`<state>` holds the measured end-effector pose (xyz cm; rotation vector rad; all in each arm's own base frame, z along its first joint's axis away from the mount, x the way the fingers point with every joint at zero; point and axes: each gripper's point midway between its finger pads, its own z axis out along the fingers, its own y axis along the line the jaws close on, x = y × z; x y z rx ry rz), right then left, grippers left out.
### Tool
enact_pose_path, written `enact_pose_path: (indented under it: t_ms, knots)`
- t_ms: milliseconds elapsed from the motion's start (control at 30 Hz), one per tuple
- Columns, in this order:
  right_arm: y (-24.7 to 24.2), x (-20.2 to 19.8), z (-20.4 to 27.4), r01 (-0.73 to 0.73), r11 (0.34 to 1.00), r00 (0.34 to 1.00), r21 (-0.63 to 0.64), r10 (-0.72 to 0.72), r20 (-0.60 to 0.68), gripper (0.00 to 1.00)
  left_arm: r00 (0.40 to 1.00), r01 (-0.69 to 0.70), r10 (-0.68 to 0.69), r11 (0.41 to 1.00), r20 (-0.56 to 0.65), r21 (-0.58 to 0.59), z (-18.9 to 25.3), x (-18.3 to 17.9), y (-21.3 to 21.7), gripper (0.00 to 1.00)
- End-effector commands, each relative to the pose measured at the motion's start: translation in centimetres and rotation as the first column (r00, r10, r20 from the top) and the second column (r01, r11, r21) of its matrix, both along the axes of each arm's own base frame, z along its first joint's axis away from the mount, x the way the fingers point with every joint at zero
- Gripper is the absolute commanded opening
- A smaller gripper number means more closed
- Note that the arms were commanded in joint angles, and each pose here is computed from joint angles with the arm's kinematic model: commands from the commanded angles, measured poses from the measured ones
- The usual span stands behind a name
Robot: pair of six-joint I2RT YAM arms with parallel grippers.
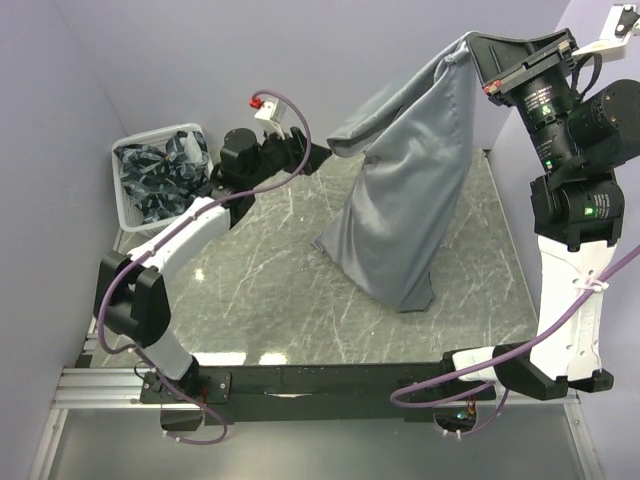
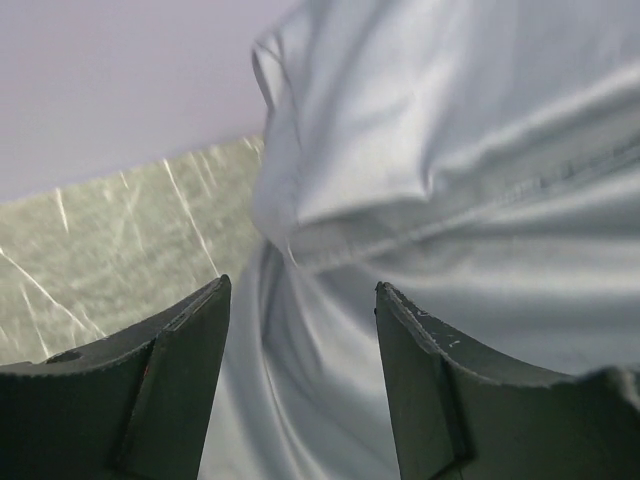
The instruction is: Put the pillow into the pillowcase
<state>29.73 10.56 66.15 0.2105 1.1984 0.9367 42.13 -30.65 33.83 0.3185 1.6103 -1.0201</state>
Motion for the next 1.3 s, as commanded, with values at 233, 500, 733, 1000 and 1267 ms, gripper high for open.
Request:
enact_pose_path:
  t_ms: [233, 500, 733, 1000, 1267]
  knots:
    - [-0.4, -2.6, 2.7, 0.010, 1.000, 0.993, 0.002, -0.011, 0.116, 0.00, 0.998, -0.005, 0.008, 0.999, 0.057, -0.047, 2.6, 3.7, -2.6, 0.61]
    - [-0.2, -2.6, 2.5, -0.002, 1.000, 0.994, 0.002, 0.002, 0.111, 0.00, 0.998, -0.021, 0.025, 0.997, 0.059, -0.072, 2.5, 4.7, -3.6, 0.58]
    - [-0.8, -2.6, 2.2, 0.041, 0.999, 0.993, -0.008, -0.040, 0.111, 0.00, 0.998, 0.004, 0.000, 0.998, 0.066, -0.058, 2.3, 4.4, -4.5, 0.48]
    - [-0.9, -2.4, 2.1, 0.048, 0.999, 0.993, -0.008, -0.046, 0.109, 0.00, 0.998, 0.039, -0.038, 0.999, 0.051, -0.018, 1.3, 4.4, -6.1, 0.41]
    - [-0.9, -2.5, 2.0, 0.052, 0.999, 0.993, -0.013, -0.051, 0.109, 0.00, 1.000, -0.007, 0.007, 1.000, 0.028, -0.007, -0.1, 4.6, -6.7, 0.51]
